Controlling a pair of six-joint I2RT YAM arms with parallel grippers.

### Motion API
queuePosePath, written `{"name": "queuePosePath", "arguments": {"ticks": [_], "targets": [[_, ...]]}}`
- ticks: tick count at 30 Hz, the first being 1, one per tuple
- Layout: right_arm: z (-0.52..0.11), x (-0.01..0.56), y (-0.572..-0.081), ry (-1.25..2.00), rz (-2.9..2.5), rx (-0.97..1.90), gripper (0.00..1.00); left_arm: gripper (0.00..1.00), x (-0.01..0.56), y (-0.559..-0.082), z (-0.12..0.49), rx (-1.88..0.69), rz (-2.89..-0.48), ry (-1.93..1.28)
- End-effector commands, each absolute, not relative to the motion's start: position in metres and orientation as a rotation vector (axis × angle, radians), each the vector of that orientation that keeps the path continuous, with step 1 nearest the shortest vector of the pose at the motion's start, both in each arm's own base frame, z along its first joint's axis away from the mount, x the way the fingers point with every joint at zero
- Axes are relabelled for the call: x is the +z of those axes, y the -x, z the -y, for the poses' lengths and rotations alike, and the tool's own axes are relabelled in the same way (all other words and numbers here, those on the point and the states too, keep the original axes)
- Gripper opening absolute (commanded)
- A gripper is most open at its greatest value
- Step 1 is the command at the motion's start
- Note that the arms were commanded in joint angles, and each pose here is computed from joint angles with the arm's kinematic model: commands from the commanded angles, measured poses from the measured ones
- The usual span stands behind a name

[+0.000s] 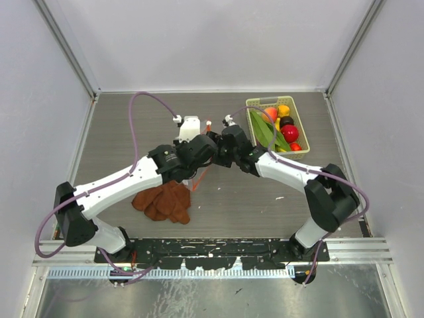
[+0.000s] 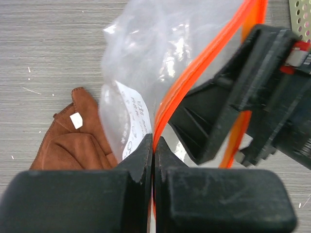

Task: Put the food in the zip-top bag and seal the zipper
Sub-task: Open the zipper of the food storage bag.

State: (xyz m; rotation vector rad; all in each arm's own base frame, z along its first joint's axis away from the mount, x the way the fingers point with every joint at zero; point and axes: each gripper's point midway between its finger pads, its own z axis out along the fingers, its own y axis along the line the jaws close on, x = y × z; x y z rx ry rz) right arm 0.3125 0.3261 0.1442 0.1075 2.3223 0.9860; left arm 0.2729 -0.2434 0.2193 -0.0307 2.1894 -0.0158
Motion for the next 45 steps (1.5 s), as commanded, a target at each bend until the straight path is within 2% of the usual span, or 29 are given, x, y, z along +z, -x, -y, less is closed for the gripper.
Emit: {"name": "queuePosePath", "arguments": {"ticks": [1,10,16,30,38,45], "targets": [[-0.343,0.159,-0.332,-0.123,-2.266,1.001,0.91,0.0,0.243,-0.279,0.25,-0.068,-2.141,0.073],[-0.289,0.086,-0.343,-0.117,-2.421,0.551,0.82,0.0,0.272,-0.286,0.217,0.043,-2.06,0.102],[-0.251,0.075,-0.349,-0.128,-2.425,0.364,0.81,0.0,0.272,-0.295,0.196,0.099,-2.067,0.113],[-0.298,0.167,-0.334,0.028,-2.199,0.843,0.88,0.0,0.243,-0.303,0.232,0.031,-2.178,0.016],[-0.291,0.191,-0.335,0.004,-2.11,0.846,0.89,0.0,0.247,-0.305,0.238,0.007,-2.177,0.008],[-0.284,0.187,-0.348,-0.012,-2.085,0.789,0.82,0.0,0.25,-0.304,0.239,0.004,-2.18,-0.003]]}}
